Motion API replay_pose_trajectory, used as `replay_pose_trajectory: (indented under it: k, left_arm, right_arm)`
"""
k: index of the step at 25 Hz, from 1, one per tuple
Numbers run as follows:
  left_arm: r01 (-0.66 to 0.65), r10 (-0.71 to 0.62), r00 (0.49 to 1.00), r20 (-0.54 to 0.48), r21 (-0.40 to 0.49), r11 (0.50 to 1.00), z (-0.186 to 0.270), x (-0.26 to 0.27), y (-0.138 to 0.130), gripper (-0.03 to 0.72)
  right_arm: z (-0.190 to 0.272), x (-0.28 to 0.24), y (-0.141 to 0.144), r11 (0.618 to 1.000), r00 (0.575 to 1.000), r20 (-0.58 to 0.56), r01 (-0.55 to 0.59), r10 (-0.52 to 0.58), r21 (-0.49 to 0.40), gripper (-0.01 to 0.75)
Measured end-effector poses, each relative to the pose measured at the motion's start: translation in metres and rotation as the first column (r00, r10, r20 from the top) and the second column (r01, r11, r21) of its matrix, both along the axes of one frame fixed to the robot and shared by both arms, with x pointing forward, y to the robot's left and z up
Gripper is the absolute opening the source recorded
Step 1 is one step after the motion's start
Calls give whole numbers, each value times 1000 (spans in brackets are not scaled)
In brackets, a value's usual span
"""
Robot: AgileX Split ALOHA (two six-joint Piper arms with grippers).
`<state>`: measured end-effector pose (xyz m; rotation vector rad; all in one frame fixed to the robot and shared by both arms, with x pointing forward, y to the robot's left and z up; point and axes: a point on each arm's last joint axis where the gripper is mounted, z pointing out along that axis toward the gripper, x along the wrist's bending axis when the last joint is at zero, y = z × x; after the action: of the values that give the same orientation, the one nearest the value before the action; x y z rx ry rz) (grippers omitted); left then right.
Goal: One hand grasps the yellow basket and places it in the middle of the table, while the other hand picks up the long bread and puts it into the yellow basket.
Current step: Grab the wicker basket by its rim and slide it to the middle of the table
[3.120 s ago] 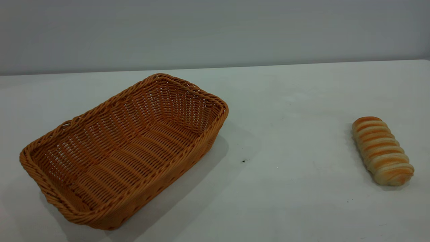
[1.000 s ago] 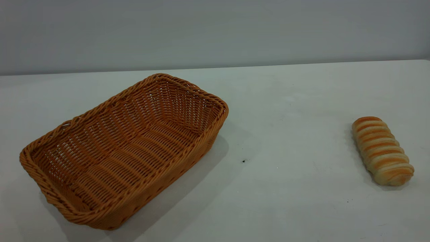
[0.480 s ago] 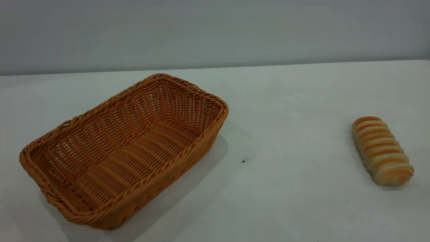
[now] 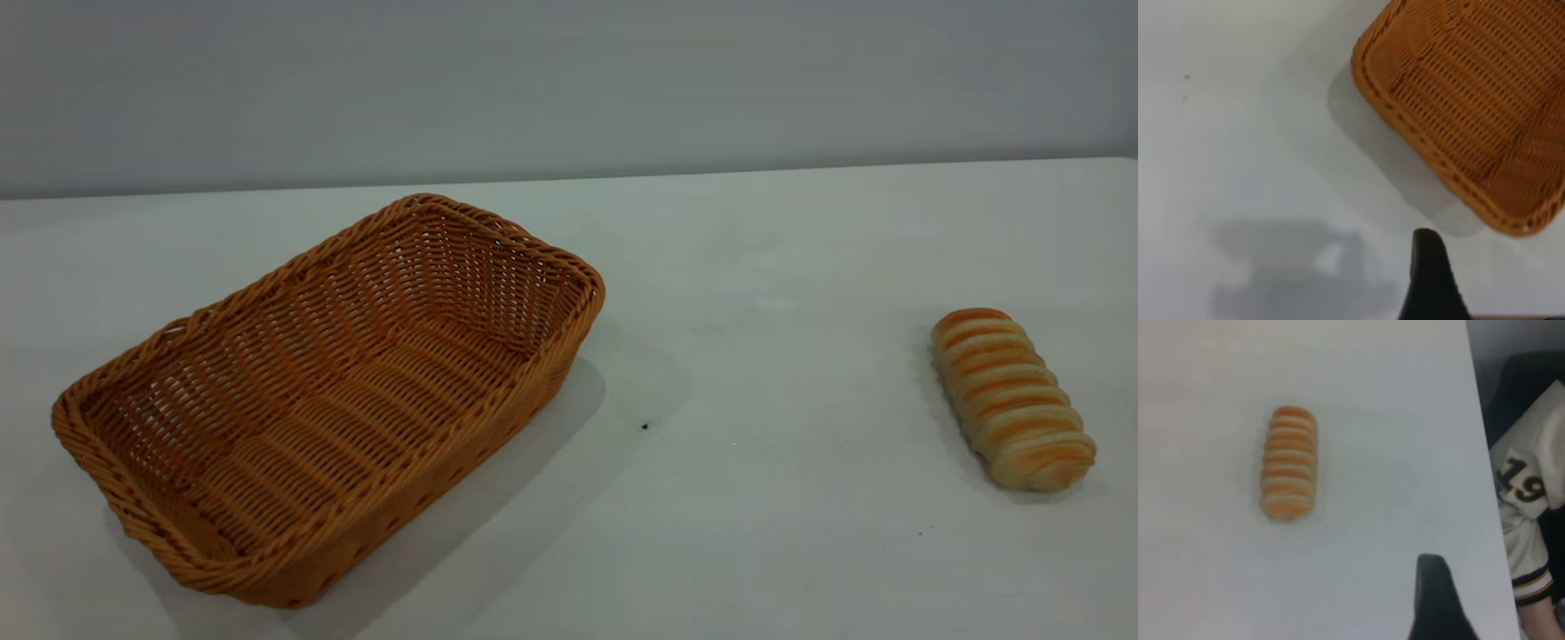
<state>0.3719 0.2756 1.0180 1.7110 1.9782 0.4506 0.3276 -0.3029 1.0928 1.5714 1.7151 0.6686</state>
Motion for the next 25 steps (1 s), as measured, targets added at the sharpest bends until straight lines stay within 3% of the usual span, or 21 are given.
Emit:
replay_pose_trajectory:
  k: [6,12,20,25]
  left_arm:
    - [-13,15,990,-140,17,1000,-32,38,-10,518]
    - [-79,83,957,-277,27,997,-58,70,-18,517]
    - [-222,213,911,-352,16,975,-75,103,-26,517]
    - [-313,299,857,-419,36,949,-95,111,-28,517]
  right_arm:
    - [-8,21,7,1000,995,-95,1,1,22,498]
    - [-9,25,10,999,995,-101,-5,11,51,498]
    - [-9,25,16,992,995,-99,-21,33,127,498]
    - [-10,25,18,987,993,-105,-33,50,156,498]
